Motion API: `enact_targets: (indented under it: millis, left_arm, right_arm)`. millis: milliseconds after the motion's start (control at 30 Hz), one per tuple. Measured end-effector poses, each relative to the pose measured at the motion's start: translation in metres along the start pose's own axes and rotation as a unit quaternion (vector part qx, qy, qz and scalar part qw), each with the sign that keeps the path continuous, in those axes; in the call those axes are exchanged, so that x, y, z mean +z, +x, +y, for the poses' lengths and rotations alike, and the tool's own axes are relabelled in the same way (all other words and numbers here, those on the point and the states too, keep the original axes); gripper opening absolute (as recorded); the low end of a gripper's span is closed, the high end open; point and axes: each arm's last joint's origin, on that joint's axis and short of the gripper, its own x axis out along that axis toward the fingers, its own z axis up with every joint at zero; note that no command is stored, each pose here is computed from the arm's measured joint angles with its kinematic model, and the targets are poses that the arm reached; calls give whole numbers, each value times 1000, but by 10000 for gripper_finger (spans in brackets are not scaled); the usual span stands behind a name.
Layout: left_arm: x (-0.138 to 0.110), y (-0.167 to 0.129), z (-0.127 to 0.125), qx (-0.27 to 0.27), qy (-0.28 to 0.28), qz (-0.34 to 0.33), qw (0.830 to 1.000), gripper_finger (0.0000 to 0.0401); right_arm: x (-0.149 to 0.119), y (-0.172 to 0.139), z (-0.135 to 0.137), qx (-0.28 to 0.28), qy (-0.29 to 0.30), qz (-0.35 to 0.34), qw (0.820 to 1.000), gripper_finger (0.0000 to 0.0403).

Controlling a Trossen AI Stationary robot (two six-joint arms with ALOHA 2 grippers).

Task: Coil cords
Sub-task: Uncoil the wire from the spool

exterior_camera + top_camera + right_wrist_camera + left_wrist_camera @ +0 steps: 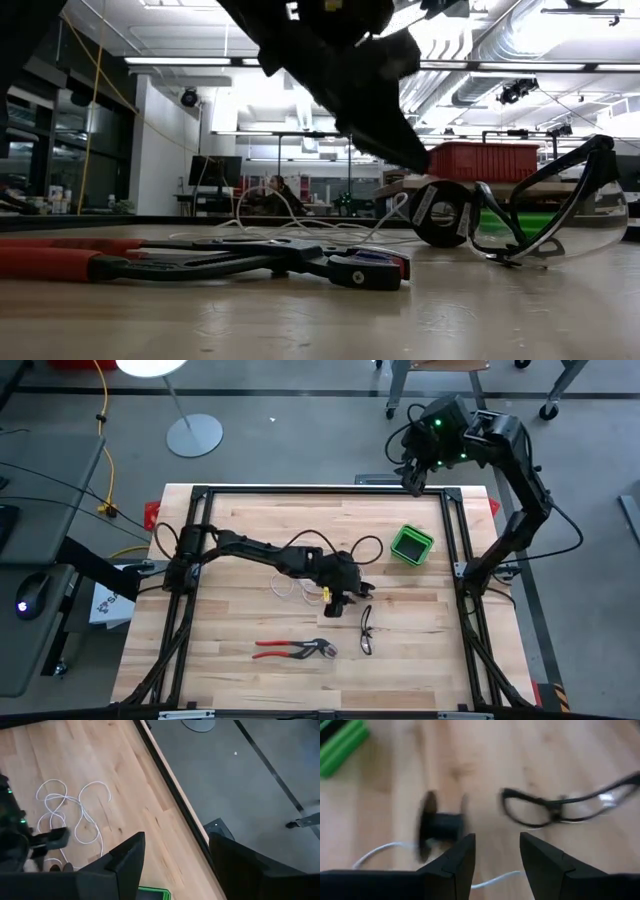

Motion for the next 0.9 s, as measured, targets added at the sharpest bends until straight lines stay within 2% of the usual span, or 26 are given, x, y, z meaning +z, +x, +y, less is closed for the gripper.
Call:
enact_targets:
  millis: [67, 133, 367, 500, 667, 900]
  left_arm:
    - [0, 1, 4, 42, -25, 1, 999, 150]
    - [2, 0, 8, 59, -47, -2, 997, 150]
    - [4, 0, 7, 12, -21, -13, 1000, 150]
    - [0, 9, 5, 9, 0, -12, 1000, 150]
    - [-10, 23, 7, 13, -18, 4, 1000, 150]
    - [-5, 17, 8, 31, -40, -5, 999, 147]
  right_arm:
    - [0, 0, 1, 15, -1, -3, 1000, 213]
    - [1, 0, 2, 28, 1, -5, 1000, 213]
    - [1, 0, 3, 32, -1, -7, 999, 213]
    - [1, 1, 3, 32, -1, -8, 999, 213]
    - [2, 1, 3, 32, -1, -10, 999, 213]
    - [2, 1, 2, 31, -2, -11, 999, 213]
